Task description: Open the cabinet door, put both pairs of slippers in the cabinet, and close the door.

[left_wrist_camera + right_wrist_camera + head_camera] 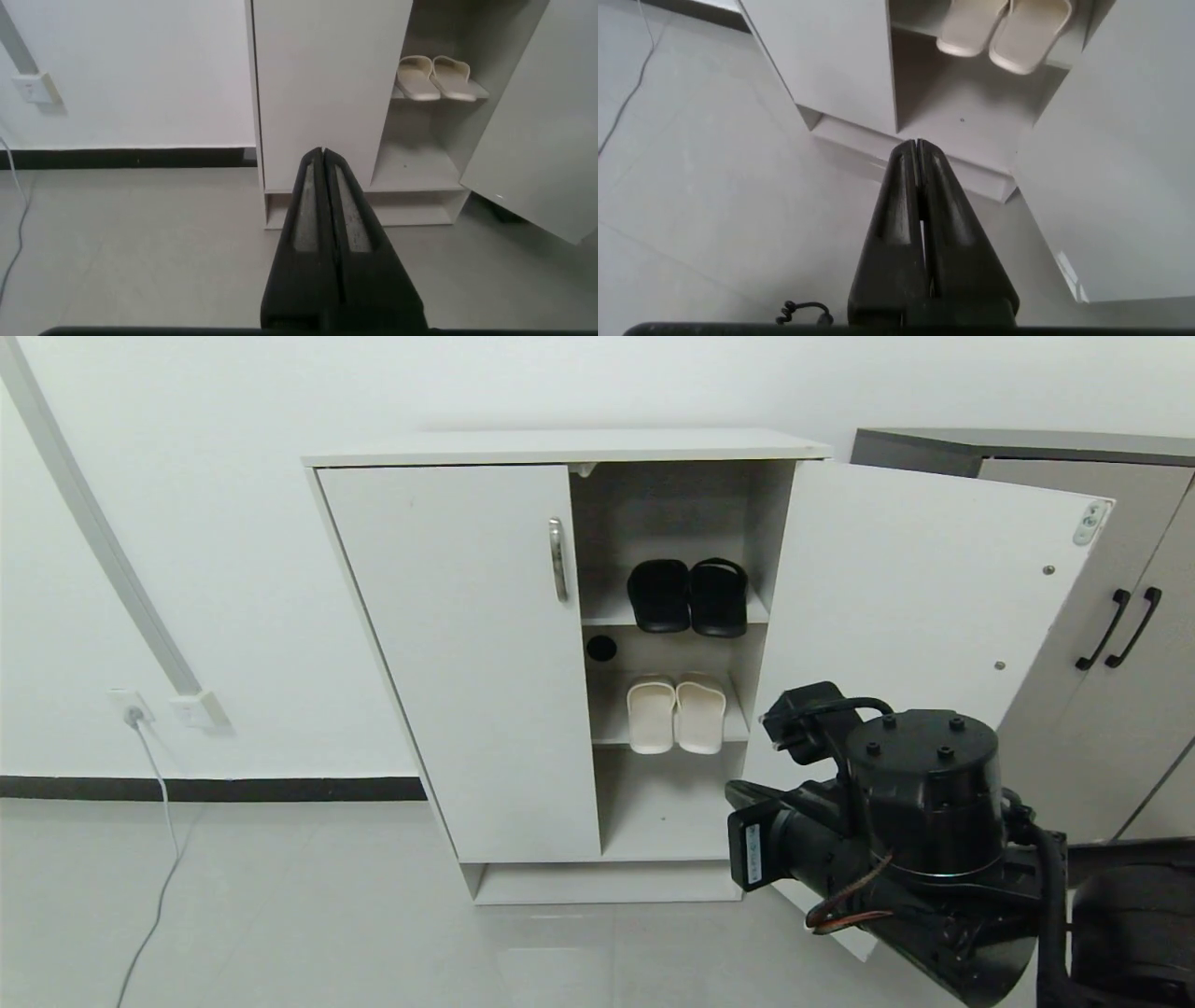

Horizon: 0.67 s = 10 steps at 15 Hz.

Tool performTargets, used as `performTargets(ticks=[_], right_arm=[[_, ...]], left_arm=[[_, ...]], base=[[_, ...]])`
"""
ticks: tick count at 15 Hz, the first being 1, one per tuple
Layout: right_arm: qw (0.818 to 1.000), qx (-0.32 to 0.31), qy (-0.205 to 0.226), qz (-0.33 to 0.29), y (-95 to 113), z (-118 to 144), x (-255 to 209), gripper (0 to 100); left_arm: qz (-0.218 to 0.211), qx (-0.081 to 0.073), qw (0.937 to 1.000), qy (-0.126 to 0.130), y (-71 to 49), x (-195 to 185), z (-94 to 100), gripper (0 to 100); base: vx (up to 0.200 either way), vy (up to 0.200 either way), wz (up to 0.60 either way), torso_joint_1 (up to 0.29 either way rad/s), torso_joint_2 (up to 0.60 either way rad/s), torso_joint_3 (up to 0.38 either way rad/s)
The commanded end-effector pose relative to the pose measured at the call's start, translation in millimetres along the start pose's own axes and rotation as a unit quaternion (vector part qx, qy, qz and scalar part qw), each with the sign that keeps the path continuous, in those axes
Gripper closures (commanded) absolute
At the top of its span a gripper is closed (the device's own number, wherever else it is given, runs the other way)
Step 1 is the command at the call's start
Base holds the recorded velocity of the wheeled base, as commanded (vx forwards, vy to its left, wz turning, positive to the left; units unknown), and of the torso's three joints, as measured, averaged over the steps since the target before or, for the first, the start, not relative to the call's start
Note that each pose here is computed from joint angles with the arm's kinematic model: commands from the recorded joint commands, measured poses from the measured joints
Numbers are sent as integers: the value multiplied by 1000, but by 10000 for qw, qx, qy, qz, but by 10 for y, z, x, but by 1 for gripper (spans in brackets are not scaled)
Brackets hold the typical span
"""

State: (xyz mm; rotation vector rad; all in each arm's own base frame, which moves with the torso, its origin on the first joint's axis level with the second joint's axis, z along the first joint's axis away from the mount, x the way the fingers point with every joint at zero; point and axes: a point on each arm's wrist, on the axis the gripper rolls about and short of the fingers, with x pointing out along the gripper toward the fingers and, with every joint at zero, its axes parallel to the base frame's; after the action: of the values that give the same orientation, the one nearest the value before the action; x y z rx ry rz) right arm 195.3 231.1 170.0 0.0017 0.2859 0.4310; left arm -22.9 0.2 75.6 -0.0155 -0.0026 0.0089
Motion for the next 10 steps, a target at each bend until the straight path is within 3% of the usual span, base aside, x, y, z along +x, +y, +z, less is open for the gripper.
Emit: performTargets(ticks=[1, 7, 10], right_arm=[[10000, -35, 75, -29, -13, -45, 6, 100], [10000, -25, 67, -50, -22, -38, 17, 100], [10000, -33, 67, -50, -20, -37, 21, 100]], left_arm=[[1, -7, 10000, 5, 0, 1, 1, 100], [1, 1, 10000, 5, 0, 1, 1, 100], [1, 1, 10000, 5, 0, 1, 1, 100]], base=[[0, 0, 0, 0, 0, 0], [0, 0, 0, 1, -13, -15], [0, 0, 0, 6, -199, -308]])
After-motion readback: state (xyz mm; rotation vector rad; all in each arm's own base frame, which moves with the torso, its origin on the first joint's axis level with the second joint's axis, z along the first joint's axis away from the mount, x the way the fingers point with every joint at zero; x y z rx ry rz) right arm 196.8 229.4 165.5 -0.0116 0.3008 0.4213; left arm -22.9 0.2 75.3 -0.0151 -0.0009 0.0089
